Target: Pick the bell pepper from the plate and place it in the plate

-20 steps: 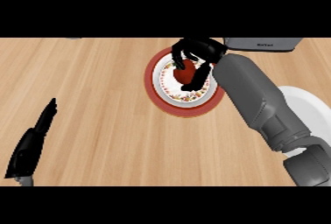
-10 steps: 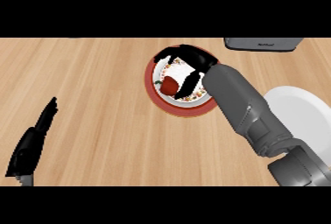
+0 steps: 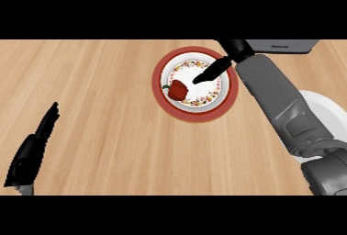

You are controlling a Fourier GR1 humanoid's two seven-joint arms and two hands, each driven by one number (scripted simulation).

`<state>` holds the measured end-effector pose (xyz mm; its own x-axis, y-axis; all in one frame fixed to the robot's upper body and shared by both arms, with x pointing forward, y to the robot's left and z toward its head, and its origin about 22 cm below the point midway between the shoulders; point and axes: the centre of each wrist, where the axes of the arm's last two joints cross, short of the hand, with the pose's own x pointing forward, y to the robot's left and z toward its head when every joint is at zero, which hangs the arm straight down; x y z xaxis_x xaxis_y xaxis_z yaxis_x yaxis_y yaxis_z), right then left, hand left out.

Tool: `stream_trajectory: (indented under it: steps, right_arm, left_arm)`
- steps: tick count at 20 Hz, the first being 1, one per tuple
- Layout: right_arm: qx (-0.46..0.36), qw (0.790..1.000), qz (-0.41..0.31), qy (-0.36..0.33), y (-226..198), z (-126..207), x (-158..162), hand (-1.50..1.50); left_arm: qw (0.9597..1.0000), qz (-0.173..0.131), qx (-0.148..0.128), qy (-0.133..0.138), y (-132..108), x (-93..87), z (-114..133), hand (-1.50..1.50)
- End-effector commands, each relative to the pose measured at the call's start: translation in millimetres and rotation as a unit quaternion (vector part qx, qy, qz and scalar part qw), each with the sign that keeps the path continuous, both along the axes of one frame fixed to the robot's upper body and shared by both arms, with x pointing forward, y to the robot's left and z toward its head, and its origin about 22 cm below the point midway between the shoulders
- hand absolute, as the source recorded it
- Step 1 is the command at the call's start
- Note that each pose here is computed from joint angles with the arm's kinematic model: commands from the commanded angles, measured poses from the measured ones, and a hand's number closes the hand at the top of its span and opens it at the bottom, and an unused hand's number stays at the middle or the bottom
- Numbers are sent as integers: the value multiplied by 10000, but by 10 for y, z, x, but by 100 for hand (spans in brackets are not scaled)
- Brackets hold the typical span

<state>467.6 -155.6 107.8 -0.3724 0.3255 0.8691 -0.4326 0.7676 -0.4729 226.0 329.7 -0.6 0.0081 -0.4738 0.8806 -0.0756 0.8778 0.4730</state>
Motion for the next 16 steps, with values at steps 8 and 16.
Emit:
stream_trajectory:
  steps: [8, 16]
  right_arm:
    - [1514, 9874, -392, 250, -1231, 175, -20, -150]
    - [1449, 9885, -366, -222, -1806, 242, -158, -150]
  left_arm:
    - [9998, -180, -45, -51, -185, -10, -47, 0]
    - [9994, -312, -4, -180, -122, 113, 91, 0]
